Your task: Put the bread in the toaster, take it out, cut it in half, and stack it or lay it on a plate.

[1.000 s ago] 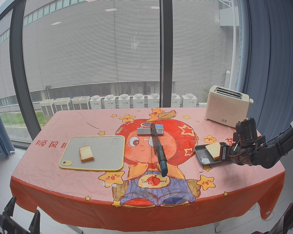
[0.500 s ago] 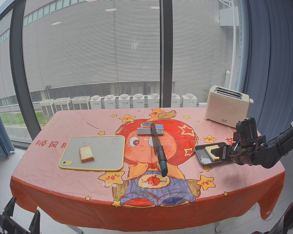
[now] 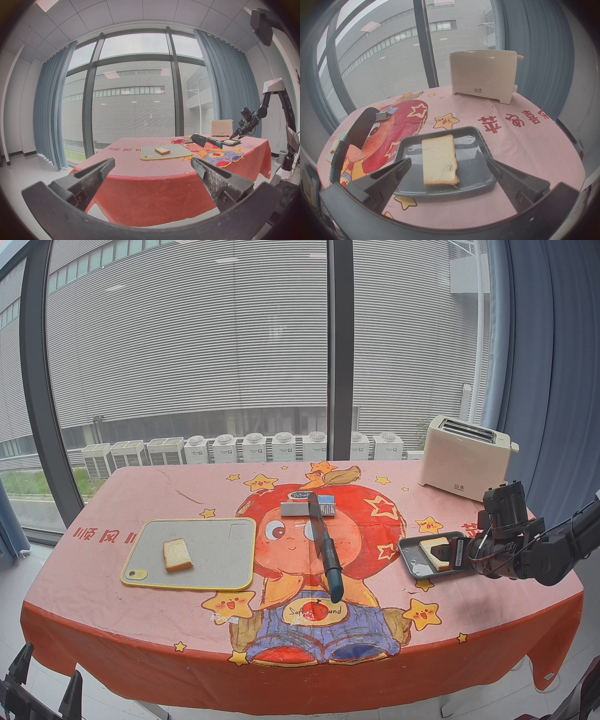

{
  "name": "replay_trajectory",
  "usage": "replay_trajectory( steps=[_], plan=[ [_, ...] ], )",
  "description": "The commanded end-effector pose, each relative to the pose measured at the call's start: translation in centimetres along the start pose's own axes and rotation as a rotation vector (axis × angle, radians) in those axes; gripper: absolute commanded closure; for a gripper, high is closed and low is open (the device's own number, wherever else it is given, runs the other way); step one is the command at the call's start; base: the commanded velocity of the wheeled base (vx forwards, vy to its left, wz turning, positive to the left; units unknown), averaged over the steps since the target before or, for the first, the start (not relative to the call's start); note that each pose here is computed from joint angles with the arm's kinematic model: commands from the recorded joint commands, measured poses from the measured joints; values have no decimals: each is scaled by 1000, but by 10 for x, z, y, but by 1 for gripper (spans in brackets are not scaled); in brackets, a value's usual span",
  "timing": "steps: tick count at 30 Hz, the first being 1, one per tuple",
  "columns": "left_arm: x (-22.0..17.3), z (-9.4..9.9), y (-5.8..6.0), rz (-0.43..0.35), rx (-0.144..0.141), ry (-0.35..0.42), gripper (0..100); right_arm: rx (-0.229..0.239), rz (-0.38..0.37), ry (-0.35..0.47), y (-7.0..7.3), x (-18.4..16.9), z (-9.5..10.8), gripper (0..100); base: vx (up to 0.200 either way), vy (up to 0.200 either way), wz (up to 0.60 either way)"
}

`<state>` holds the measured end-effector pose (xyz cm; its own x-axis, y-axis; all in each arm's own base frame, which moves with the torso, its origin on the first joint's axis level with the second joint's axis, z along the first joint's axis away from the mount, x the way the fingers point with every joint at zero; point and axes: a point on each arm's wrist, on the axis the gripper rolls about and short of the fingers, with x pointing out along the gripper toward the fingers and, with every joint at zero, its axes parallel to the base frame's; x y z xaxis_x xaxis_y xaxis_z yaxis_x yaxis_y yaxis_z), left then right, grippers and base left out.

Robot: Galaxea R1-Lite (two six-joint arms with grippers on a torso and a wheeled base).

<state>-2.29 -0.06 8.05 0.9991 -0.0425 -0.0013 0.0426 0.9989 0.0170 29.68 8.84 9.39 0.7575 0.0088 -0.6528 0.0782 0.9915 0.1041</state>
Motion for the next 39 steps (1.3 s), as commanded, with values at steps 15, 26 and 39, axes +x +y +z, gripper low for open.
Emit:
replay_trajectory(
  steps=[15,26,39],
  plan=[
    [0,-5,0,0,0,-1,0,0,1,-4,0,-1,1,0,0,0,0],
    [0,-5,0,0,0,0,0,2,8,-27,-1,-10,4,0,0,0,0],
    [0,-5,0,0,0,0,0,4,20,-66,-2,-25,9,0,0,0,0]
  ],
)
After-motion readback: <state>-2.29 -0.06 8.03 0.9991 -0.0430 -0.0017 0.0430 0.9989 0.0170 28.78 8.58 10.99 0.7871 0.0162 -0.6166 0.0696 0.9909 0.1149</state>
